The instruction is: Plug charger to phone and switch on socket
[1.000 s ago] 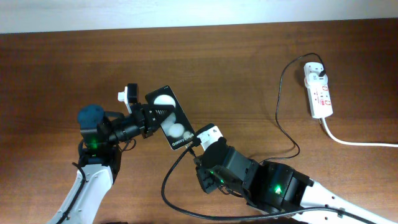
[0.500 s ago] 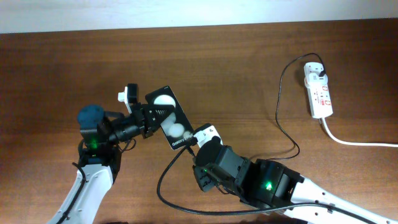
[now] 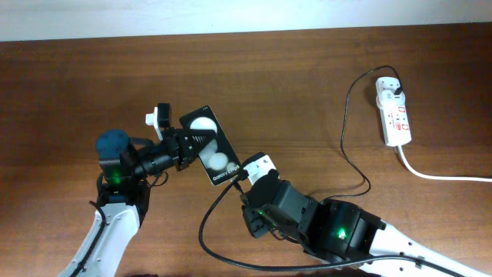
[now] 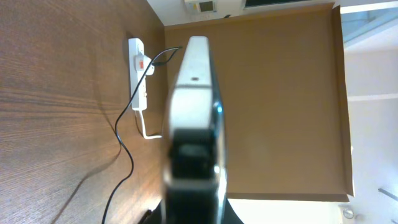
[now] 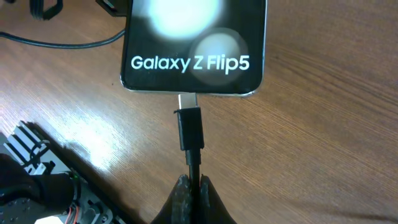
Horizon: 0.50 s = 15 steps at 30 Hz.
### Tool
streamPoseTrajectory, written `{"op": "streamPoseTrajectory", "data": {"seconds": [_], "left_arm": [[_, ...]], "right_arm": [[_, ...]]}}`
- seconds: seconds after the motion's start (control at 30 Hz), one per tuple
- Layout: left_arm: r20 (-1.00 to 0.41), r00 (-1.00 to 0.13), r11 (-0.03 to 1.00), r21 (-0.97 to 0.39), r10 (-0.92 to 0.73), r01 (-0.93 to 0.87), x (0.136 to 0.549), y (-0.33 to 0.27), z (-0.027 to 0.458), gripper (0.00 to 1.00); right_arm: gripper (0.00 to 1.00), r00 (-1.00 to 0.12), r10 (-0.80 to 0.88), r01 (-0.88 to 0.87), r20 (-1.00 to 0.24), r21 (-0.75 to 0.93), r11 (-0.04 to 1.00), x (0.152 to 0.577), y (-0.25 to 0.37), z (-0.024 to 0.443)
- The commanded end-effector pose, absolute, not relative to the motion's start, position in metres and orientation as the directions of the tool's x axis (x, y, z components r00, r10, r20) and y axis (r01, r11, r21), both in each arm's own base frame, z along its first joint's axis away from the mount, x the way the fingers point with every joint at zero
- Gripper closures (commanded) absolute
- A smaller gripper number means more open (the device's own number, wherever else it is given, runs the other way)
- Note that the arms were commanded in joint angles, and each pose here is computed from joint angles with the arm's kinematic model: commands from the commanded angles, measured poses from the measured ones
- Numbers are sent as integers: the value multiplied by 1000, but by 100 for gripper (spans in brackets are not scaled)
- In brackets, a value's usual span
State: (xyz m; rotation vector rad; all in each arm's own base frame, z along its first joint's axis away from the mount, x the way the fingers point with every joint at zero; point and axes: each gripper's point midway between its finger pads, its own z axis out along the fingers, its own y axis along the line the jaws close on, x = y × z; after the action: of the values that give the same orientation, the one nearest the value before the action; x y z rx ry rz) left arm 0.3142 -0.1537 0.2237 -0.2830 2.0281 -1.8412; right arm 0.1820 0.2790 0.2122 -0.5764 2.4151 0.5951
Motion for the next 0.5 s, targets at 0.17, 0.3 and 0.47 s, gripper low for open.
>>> {"op": "streamPoseTrajectory", "data": {"seconds": [0.17, 0.3, 0.47], "left_arm": [[-42, -909, 112, -994, -414, -5, 314, -151, 214, 100], [-6, -905, 114, -992, -426, -47, 315, -150, 208, 100], [-10, -901, 116, -992, -433, -45, 316, -150, 208, 100]], "right_arm": [[96, -735, -274, -528, -620, 271, 805, 182, 282, 208], [96, -741, -283, -525, -609, 262, 809, 181, 280, 205], [96, -751, -302, -523, -587, 251, 815, 177, 275, 200]]}}
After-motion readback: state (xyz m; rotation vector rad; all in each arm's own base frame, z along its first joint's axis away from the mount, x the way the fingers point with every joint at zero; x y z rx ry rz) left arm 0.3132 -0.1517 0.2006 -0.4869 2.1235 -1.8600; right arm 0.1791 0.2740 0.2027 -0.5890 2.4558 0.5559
